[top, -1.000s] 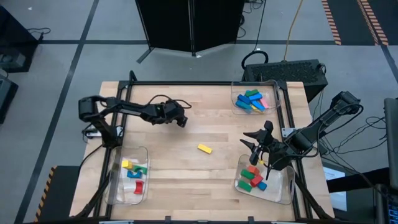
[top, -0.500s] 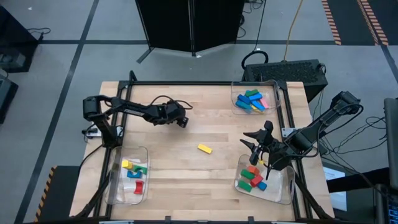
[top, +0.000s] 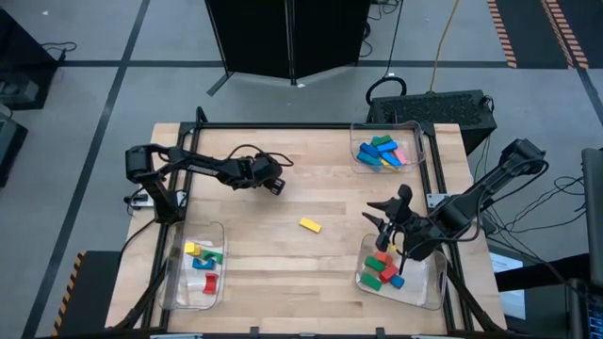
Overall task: Sort blocks by size
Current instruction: Put the blue triangle block into the bottom right transparent bin
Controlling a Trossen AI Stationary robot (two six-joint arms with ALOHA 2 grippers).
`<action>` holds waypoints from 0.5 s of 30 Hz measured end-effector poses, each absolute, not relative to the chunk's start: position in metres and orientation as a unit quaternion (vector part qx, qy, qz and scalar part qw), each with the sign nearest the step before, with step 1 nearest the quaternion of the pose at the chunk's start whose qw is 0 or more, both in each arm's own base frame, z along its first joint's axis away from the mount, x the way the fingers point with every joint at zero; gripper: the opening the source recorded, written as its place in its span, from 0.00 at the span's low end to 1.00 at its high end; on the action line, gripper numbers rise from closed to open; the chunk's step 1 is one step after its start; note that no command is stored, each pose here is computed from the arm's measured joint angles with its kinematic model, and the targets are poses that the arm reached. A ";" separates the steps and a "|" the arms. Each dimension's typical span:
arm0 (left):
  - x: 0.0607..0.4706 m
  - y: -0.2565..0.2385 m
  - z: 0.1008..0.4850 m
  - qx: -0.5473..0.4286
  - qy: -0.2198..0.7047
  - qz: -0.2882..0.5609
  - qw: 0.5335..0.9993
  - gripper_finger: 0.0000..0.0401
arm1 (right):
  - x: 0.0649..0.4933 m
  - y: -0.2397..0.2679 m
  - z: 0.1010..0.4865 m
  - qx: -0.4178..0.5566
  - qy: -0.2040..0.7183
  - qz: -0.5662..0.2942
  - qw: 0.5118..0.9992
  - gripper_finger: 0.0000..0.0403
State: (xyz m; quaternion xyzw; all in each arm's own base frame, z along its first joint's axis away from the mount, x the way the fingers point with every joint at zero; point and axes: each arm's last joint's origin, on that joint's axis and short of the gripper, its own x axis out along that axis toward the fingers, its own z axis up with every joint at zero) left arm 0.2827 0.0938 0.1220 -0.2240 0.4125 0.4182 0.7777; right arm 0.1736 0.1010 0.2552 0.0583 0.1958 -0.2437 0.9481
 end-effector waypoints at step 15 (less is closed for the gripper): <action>0.285 0.090 0.127 -0.225 0.436 0.335 0.804 0.32 | 0.182 0.108 0.244 -0.030 0.227 -0.230 0.946 0.33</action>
